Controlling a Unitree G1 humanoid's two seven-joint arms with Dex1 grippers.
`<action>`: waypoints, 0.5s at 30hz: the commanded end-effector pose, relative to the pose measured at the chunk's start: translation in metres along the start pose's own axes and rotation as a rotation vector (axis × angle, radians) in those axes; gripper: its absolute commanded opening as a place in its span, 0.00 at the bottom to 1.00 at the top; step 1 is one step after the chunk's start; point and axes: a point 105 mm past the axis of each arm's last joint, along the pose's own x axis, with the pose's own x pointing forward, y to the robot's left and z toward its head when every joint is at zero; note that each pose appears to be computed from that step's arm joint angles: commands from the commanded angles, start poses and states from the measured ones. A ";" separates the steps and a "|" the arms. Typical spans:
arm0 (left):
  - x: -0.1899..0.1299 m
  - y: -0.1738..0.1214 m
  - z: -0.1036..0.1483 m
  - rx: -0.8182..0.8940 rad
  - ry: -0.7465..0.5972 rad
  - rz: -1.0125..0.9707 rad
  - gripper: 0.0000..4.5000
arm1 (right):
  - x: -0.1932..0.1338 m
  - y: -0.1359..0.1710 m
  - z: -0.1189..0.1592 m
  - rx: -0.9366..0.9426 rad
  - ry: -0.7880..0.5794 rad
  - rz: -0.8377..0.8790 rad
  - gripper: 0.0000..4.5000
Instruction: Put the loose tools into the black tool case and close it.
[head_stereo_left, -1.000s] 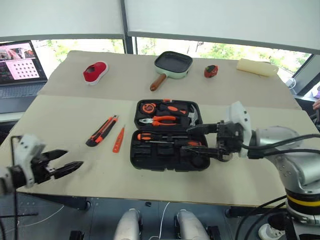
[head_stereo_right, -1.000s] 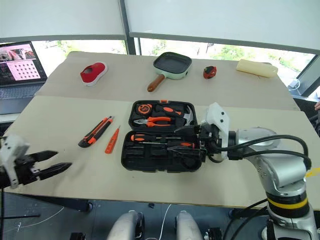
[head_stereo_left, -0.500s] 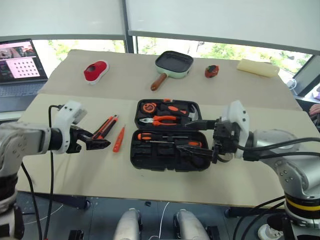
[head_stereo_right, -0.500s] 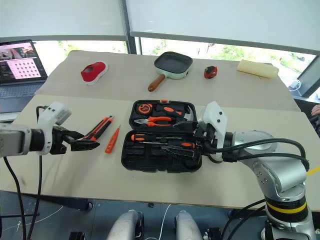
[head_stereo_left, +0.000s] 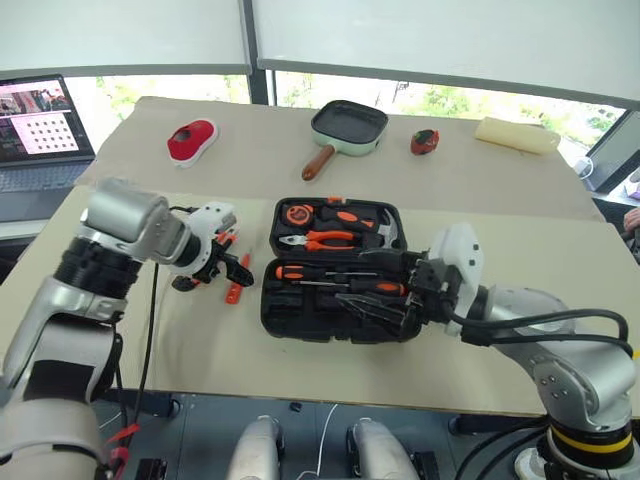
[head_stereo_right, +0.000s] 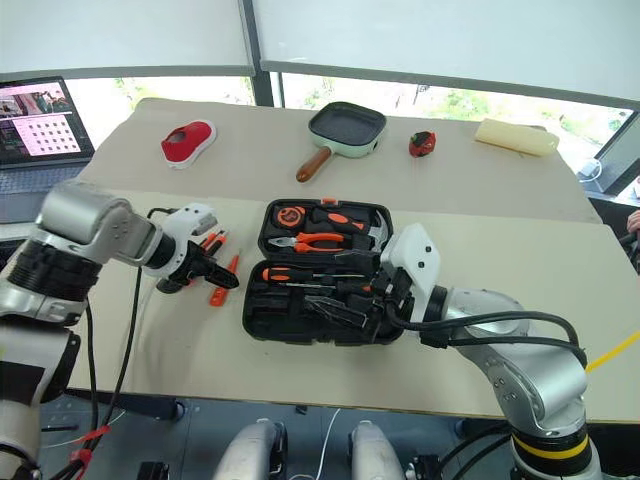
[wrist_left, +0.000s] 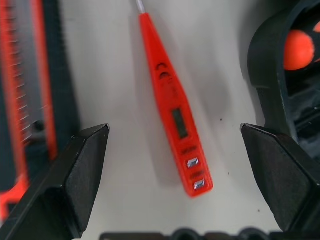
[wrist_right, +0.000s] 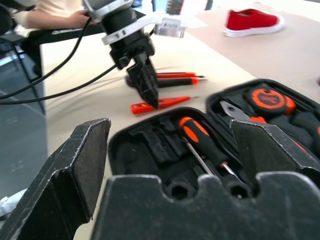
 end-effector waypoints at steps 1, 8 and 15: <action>0.004 0.001 0.006 0.025 0.004 0.013 1.00 | -0.004 0.005 0.014 -0.054 -0.058 -0.021 0.99; 0.031 -0.001 -0.004 0.017 0.073 -0.014 0.51 | -0.012 0.011 0.013 -0.067 -0.039 -0.013 1.00; 0.027 0.007 -0.001 -0.041 0.044 -0.019 0.09 | -0.021 0.020 0.011 -0.072 -0.002 0.039 1.00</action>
